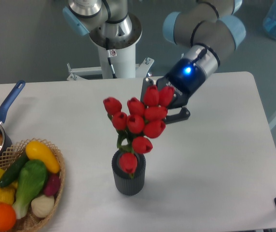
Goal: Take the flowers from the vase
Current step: 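Lift the gripped tulips up out of the grey vase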
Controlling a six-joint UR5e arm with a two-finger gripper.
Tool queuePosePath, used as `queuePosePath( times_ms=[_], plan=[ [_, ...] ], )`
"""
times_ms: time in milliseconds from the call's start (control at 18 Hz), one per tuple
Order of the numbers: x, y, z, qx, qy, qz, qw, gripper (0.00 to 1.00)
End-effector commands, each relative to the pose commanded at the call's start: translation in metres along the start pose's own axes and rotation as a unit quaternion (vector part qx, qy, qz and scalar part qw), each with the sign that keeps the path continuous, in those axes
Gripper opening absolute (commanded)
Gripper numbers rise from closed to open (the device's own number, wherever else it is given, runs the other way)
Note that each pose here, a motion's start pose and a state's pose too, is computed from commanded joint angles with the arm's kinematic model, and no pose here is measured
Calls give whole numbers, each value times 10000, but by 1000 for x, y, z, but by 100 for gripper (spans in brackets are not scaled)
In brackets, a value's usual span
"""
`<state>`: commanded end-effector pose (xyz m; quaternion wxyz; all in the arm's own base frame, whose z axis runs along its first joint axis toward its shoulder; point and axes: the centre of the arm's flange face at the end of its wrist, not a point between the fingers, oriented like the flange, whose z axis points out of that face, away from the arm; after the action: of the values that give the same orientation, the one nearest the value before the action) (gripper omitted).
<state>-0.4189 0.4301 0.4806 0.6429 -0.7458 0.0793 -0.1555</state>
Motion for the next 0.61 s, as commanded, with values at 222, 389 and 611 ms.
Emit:
queuePosePath(
  times_ms=[222,389,611],
  plan=[
    [-5,-22,-17,297,28,-22,9996,0],
    [-16,-34,-42,404,-139,14,9991,0],
    [-48,-17,-94,457,-598,-73,9971,0]
  ],
)
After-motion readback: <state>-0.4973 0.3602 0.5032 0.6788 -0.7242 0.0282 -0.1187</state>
